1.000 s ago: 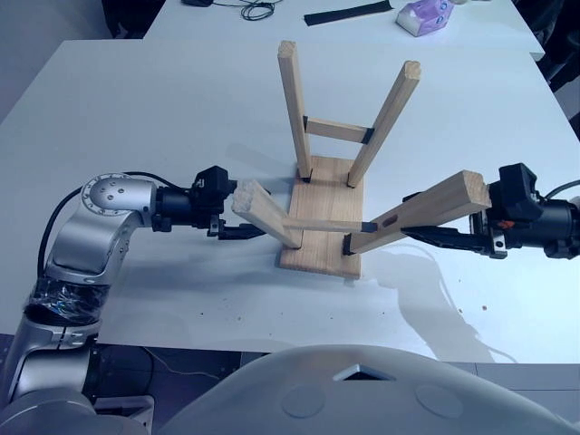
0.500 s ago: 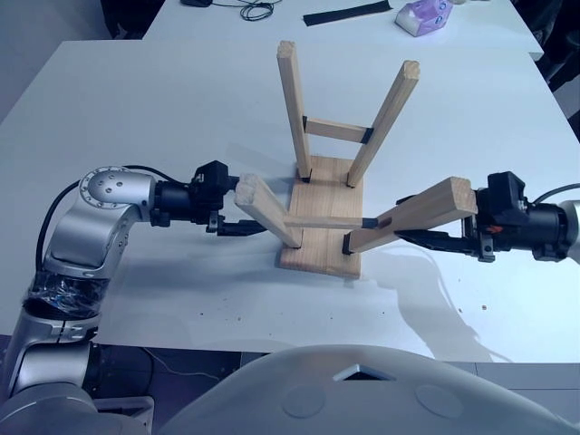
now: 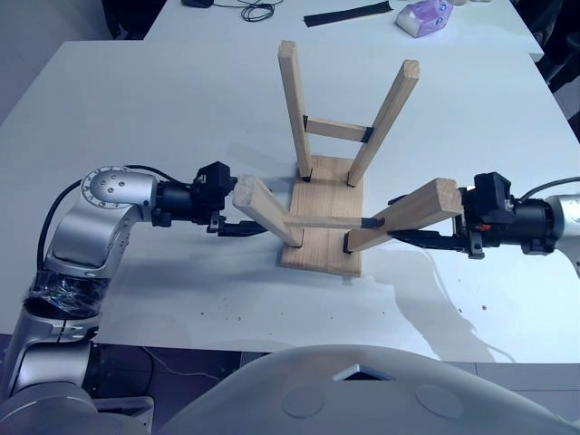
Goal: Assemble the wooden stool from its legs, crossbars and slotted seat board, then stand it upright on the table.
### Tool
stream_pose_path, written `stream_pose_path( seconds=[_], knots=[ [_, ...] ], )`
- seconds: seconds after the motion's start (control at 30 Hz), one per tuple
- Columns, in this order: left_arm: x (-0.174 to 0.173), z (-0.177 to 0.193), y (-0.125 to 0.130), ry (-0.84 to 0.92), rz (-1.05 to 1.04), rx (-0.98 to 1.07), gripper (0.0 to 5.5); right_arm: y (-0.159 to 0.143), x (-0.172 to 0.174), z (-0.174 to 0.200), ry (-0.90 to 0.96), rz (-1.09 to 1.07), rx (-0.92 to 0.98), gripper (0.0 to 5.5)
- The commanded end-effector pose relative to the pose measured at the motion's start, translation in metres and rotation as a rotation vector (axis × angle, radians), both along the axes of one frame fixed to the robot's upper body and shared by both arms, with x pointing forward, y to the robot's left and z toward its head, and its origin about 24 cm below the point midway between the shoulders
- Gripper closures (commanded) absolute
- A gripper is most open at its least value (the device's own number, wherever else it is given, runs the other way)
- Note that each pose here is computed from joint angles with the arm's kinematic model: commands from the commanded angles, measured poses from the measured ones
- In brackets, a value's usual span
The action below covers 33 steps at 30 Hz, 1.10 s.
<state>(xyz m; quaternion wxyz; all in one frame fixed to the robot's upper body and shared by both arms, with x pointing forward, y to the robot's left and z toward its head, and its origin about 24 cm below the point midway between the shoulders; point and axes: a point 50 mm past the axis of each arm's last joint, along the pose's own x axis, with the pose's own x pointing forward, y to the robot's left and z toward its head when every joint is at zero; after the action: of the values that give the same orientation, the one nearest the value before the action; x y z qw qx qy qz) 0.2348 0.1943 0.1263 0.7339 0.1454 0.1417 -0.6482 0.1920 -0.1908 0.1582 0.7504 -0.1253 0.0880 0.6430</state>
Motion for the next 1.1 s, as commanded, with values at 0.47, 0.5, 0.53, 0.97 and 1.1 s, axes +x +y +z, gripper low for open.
stream_pose_path(
  seconds=[0.47, 0.5, 0.53, 0.97, 1.1],
  knots=[
    [-0.002, 0.014, -0.039, -0.029, -0.133, -0.092, 2.02, 0.021, 0.005, -0.023, 0.058, 0.080, -0.064, 3.48],
    [-0.003, 0.013, -0.040, -0.025, -0.136, -0.091, 2.02, 0.022, 0.005, -0.025, 0.058, 0.083, -0.074, 3.48],
    [-0.005, 0.012, -0.041, -0.021, -0.140, -0.089, 2.02, 0.023, 0.006, -0.028, 0.061, 0.087, -0.089, 3.48],
    [0.000, 0.001, -0.064, -0.005, -0.187, -0.075, 2.02, 0.042, 0.018, -0.035, 0.087, 0.209, -0.143, 3.48],
    [0.007, 0.007, -0.077, -0.028, -0.200, -0.079, 2.02, 0.047, 0.022, -0.041, 0.111, 0.219, -0.137, 3.48]
  ],
)
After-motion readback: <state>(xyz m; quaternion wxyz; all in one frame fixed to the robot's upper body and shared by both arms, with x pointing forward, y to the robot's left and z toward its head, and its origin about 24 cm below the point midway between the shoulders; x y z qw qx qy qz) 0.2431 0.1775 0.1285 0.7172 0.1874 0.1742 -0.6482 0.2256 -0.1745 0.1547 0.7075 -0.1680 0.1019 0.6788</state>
